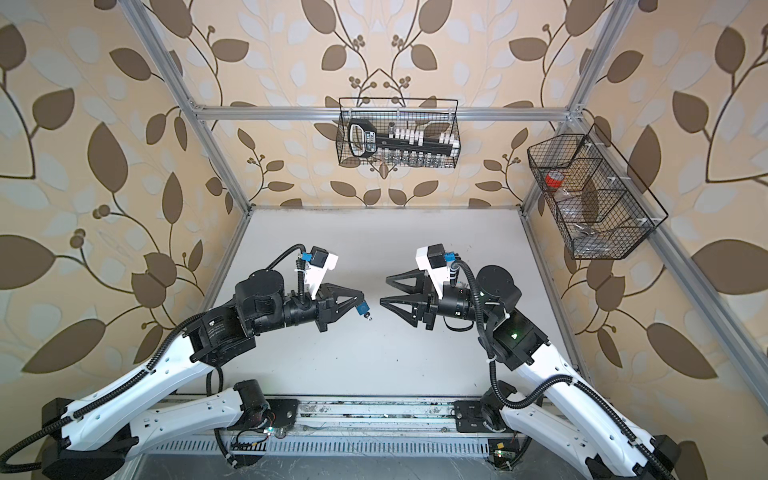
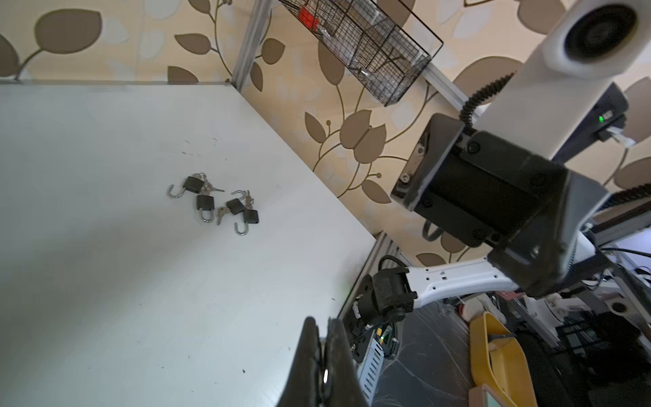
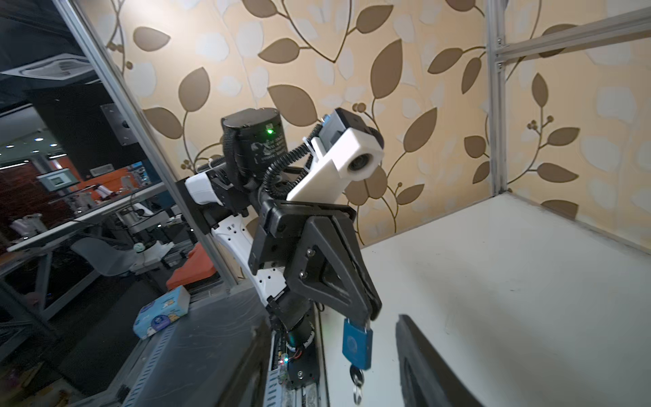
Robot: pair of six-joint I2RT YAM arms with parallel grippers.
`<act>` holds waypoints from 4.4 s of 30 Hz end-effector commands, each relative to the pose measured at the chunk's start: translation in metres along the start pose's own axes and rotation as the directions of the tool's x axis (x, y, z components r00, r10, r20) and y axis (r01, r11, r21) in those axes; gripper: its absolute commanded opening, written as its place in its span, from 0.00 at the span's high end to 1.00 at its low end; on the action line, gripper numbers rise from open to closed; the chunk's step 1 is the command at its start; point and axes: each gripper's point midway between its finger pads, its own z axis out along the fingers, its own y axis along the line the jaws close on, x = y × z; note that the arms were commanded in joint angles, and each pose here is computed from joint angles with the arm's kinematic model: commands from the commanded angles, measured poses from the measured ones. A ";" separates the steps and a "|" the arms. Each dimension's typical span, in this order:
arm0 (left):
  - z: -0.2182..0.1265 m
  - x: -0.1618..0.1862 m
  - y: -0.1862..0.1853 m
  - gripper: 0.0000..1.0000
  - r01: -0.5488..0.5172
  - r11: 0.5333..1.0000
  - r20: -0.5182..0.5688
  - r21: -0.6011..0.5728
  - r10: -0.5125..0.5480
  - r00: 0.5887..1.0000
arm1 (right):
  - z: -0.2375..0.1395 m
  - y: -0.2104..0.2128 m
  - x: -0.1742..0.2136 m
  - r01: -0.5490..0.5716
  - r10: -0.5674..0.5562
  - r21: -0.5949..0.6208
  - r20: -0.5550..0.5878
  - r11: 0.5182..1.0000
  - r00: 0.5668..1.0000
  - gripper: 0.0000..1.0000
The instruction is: Lock with the key
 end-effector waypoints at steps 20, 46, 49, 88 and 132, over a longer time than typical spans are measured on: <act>-0.015 -0.069 0.023 1.00 0.144 0.970 0.278 -0.196 -0.086 0.957 | 0.053 -0.049 0.053 0.180 -0.143 0.340 -0.132 0.923 0.981 0.51; -0.013 -0.064 0.026 1.00 0.160 0.969 0.274 -0.191 -0.103 0.956 | 0.074 -0.046 0.049 0.147 -0.120 0.299 -0.107 0.943 0.987 0.86; -0.014 -0.064 0.026 1.00 0.162 0.969 0.276 -0.189 -0.105 0.955 | 0.073 -0.046 0.049 0.145 -0.118 0.302 -0.105 0.942 0.987 0.91; -0.023 -0.025 0.084 1.00 0.157 0.880 0.107 -0.449 -0.122 0.987 | -0.031 -0.155 0.235 -0.100 0.534 0.725 -0.399 0.681 0.745 1.00; -0.013 0.015 0.128 1.00 0.384 0.840 0.101 -0.384 -0.375 0.921 | -0.044 -0.210 0.321 -0.198 0.756 0.823 -0.358 0.533 0.548 1.00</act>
